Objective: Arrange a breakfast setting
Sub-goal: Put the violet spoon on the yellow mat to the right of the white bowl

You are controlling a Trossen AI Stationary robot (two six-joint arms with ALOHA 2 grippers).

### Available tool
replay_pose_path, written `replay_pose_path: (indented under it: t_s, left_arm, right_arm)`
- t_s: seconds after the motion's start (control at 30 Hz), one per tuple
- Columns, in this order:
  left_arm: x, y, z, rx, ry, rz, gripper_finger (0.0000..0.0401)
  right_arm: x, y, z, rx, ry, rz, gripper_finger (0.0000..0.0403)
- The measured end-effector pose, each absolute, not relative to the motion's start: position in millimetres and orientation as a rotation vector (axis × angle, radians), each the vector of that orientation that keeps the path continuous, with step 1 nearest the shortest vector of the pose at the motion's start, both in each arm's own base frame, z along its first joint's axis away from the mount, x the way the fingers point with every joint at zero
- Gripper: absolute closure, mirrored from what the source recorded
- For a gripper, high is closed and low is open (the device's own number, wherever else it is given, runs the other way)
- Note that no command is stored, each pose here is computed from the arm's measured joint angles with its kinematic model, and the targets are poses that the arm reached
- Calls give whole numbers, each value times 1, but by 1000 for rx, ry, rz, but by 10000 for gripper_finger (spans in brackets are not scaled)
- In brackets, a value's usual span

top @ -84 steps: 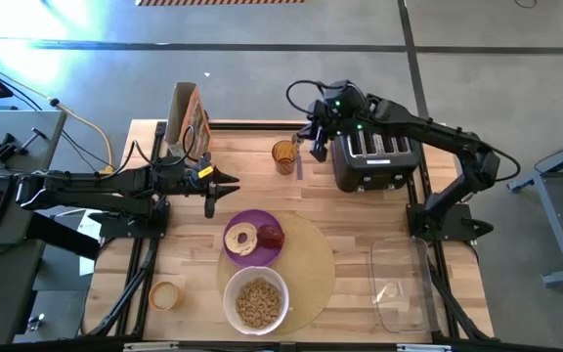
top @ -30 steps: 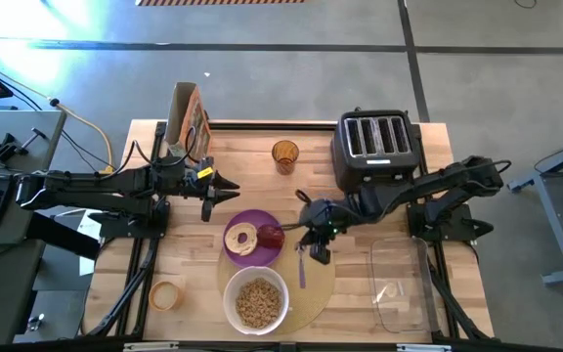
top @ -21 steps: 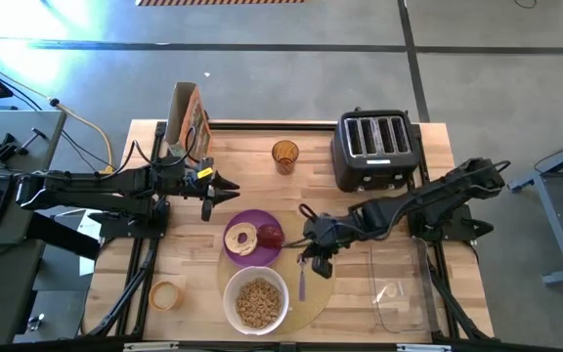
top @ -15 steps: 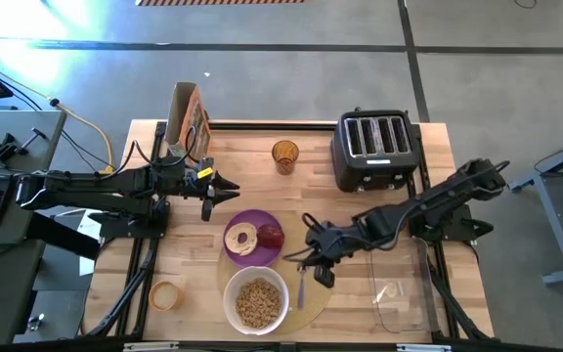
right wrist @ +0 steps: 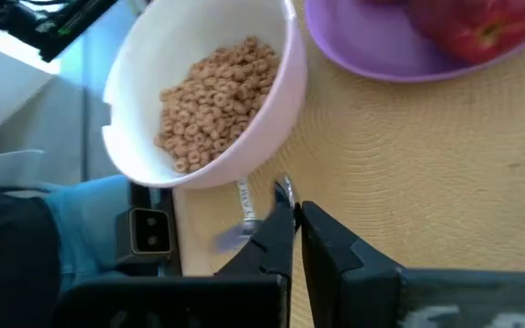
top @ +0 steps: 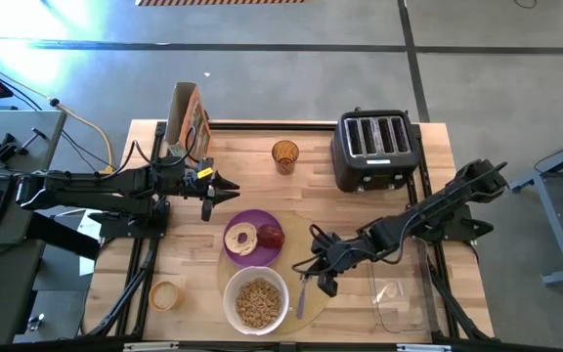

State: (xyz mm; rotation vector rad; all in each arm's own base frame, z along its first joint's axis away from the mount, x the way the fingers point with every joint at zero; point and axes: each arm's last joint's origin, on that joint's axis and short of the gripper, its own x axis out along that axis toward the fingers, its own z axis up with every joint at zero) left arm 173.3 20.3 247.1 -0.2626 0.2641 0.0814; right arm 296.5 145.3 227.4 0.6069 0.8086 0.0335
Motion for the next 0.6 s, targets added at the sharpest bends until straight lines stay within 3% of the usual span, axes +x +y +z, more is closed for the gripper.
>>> replay_pose_path:
  t_s: [0.6]
  left_arm:
    - [173, 20, 247, -286, 263, 85, 306]
  right_arm:
    - [303, 105, 201, 708, 839, 169, 403]
